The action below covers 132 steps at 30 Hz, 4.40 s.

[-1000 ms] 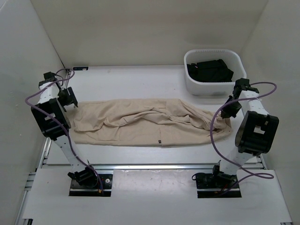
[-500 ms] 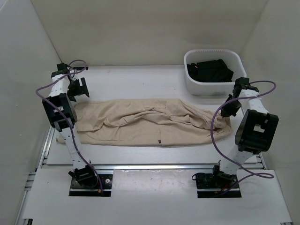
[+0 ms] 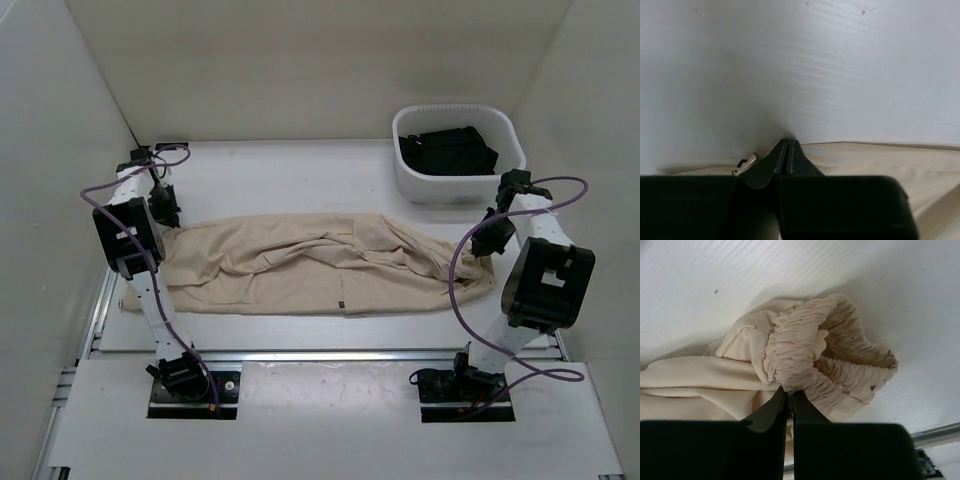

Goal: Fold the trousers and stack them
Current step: Flatten the trousers out, then fold the trousers

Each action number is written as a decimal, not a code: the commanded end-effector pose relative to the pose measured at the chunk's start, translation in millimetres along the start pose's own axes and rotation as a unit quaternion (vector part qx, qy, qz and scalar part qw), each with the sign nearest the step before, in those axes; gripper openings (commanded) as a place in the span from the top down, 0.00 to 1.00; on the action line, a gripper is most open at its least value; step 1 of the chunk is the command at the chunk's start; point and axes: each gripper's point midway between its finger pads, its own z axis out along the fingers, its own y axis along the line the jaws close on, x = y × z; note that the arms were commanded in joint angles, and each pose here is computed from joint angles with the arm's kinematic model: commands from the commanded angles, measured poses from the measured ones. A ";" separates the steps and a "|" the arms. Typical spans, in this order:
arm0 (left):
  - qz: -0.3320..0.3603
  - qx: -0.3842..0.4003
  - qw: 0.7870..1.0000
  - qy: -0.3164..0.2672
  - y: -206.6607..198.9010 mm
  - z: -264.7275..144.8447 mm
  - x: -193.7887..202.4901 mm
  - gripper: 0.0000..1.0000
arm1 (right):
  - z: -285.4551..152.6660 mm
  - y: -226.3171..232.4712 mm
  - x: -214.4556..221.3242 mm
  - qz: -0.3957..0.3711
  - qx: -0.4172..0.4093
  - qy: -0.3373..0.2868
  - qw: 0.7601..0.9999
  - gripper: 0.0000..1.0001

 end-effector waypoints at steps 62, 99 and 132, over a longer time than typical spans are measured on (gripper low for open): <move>-0.079 -0.051 0.987 0.128 48.8 -27.2 225.9 0.12 | 63.0 -4.3 -28.1 0.223 -0.035 0.005 0.974 1.00; -0.123 -0.116 0.971 -0.169 102.4 -200.5 79.8 0.11 | -107.5 -43.7 139.7 0.331 -0.023 -0.037 0.943 0.24; 0.034 0.034 0.978 -0.203 -24.6 17.9 -150.5 0.44 | -6.6 15.3 169.0 0.311 0.041 0.057 0.948 0.41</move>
